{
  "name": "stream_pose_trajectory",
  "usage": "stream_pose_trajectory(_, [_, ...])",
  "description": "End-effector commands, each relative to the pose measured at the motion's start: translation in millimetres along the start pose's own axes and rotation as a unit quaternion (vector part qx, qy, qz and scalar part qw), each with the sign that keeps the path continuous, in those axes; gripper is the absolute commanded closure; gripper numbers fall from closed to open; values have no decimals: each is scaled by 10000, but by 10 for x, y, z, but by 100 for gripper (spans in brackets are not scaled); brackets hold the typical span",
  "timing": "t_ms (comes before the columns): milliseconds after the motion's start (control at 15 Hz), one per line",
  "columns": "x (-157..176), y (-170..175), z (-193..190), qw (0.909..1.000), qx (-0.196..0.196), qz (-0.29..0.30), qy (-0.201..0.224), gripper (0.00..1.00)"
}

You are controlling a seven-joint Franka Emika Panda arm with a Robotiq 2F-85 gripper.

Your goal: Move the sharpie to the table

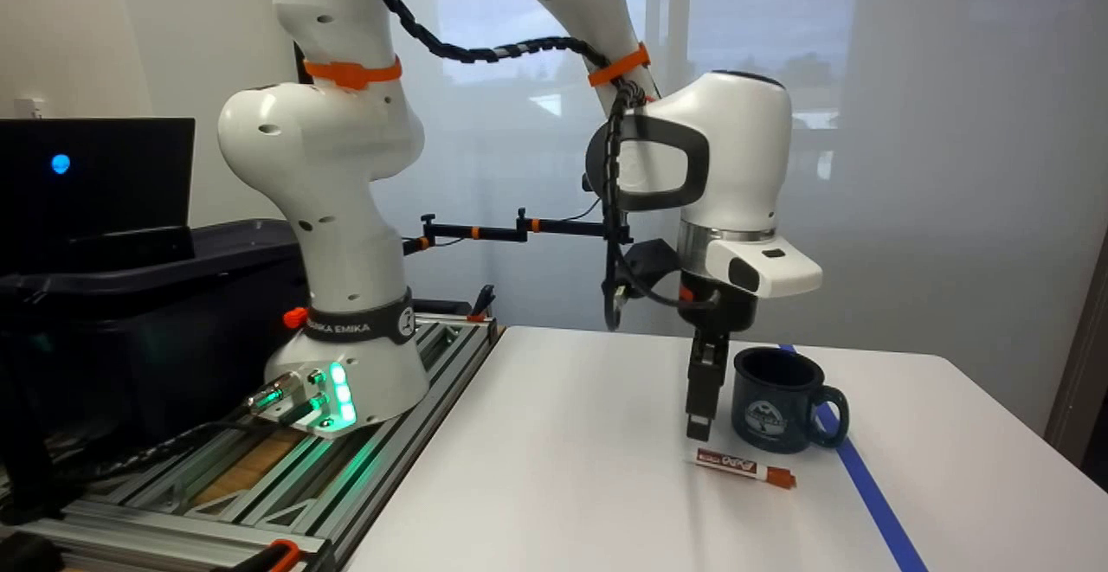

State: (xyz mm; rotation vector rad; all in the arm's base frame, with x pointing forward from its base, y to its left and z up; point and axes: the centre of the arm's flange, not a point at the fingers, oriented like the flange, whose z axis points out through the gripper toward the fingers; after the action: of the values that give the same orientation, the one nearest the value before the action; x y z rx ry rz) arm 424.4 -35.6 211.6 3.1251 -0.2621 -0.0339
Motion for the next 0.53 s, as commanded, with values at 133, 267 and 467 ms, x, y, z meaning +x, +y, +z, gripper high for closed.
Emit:
stream_pose_trajectory(133, [-42,-26,-777,9966,-653,-507,4,0])
stream_pose_trajectory(267, [-5,-62,-909,9921,-913,-857,68,0])
stream_pose_trajectory(467, [38,-107,-1034,9875,-1026,-1168,265,0])
